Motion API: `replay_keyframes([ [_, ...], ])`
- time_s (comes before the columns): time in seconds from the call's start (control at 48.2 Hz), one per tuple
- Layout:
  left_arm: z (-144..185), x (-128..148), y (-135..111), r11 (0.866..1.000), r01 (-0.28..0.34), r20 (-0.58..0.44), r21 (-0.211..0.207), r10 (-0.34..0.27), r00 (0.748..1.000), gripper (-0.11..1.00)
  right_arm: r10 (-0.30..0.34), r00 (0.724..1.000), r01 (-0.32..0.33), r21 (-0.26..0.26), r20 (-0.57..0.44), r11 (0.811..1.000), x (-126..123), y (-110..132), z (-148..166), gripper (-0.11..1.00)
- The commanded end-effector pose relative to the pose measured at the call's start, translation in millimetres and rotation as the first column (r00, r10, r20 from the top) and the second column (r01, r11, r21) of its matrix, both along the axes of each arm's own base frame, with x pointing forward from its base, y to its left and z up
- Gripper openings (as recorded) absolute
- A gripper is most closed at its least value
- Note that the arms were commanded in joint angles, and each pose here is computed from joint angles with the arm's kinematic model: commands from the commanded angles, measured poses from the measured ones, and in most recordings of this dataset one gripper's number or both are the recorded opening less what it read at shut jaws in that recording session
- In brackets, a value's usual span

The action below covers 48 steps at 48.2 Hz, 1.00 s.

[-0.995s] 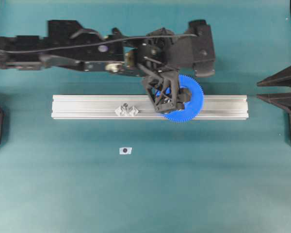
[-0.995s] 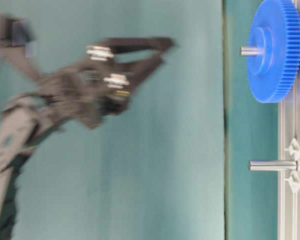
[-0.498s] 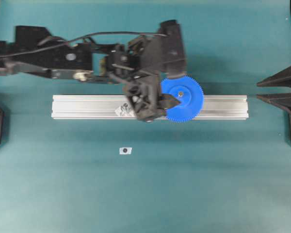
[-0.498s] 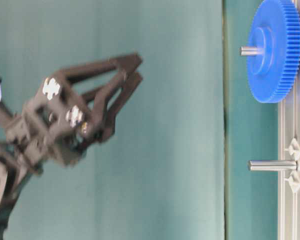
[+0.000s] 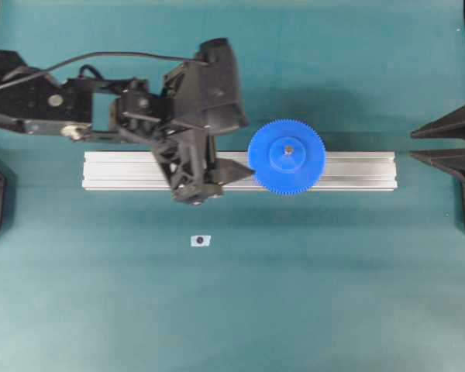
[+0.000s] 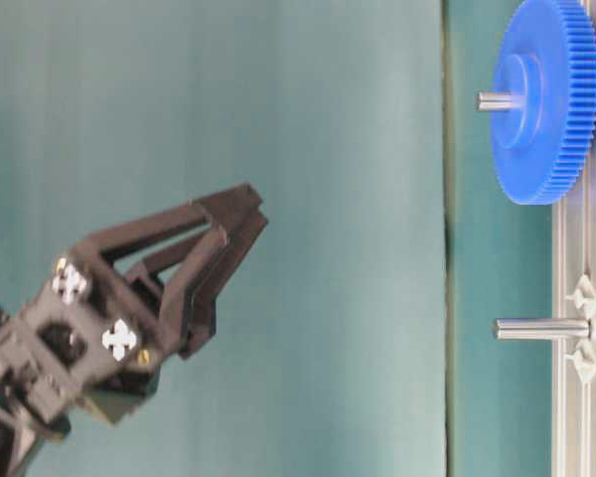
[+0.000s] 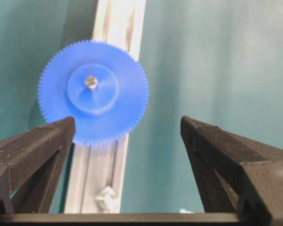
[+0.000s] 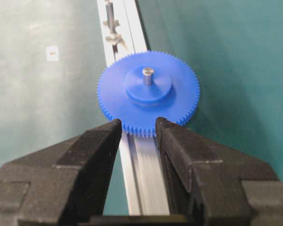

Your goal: Find the location of the shaft and insert the large gear.

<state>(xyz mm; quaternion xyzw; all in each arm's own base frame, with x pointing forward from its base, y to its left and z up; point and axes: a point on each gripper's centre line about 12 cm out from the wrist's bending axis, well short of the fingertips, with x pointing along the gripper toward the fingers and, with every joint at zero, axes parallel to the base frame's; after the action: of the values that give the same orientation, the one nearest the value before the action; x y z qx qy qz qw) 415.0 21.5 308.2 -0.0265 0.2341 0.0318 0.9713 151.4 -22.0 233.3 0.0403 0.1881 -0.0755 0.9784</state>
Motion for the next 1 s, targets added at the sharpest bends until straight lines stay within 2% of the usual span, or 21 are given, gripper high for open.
replay_keyframes([
  [0.0,19.8,-10.0,-3.0,1.0,0.008,0.075,0.008,-0.008,0.997,0.93,-0.006,1.0,0.006,0.01,0.009,1.0,1.6,-0.4,3.3,0.46],
  [0.477,15.3,-49.9,-11.1,1.0,0.025,0.104,0.006,-0.025,0.994,0.93,-0.006,1.0,0.006,0.013,-0.001,1.0,1.0,-0.3,-1.1,0.46],
  [0.974,12.4,-72.5,-13.3,1.0,0.029,0.116,0.006,-0.029,0.993,0.93,-0.006,1.0,0.006,0.013,-0.001,1.0,1.0,-0.3,-1.1,0.46],
])
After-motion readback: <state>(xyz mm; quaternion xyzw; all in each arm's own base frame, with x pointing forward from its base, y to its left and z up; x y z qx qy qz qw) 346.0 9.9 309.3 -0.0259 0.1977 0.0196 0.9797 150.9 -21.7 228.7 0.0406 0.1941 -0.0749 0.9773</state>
